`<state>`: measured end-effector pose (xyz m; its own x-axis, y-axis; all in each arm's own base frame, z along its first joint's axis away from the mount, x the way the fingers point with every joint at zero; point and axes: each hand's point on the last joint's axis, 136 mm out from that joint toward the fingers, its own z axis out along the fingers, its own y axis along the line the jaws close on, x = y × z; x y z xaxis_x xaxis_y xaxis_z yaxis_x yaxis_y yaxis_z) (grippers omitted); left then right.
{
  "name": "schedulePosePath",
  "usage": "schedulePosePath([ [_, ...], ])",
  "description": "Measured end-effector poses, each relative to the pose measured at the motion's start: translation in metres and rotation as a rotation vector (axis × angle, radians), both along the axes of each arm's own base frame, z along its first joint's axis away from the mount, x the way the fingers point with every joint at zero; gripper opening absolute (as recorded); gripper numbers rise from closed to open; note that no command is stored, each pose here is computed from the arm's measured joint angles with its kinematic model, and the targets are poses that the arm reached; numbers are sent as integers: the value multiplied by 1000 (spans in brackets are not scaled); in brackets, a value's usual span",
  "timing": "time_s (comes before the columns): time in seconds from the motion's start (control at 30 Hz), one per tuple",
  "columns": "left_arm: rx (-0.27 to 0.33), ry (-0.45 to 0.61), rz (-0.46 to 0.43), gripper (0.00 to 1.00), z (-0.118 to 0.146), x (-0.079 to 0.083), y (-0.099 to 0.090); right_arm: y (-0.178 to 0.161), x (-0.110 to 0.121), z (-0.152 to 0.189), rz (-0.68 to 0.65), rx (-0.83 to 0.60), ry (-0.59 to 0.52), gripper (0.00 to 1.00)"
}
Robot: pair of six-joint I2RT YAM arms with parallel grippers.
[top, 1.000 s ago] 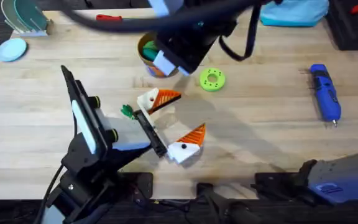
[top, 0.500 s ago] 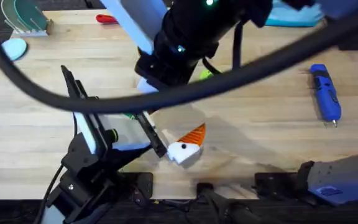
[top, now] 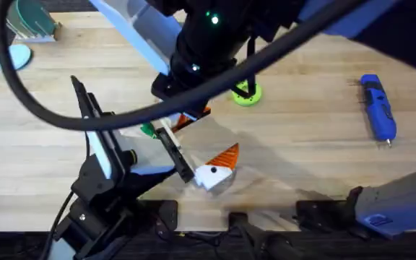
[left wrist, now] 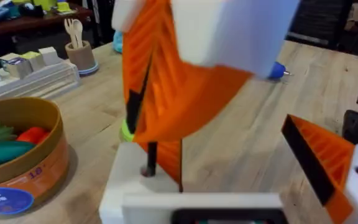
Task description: Pick up the gripper from the table and insert it into the empty holder that is missing its gripper. Then pick up a screw, insert it into the mounting hole, and use the screwdriver to tighten it. Finally, clean up the table by picking up the vegetable and placing it into the bucket.
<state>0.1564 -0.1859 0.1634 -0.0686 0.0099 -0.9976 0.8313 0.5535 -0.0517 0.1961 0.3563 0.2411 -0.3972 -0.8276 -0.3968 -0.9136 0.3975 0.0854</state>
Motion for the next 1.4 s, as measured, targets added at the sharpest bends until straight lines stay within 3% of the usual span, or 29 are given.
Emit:
schedulePosePath([
  [1.4,-3,17,-5,993,-2,-1,-1,5,8,-24,-2,-63,9,6],
])
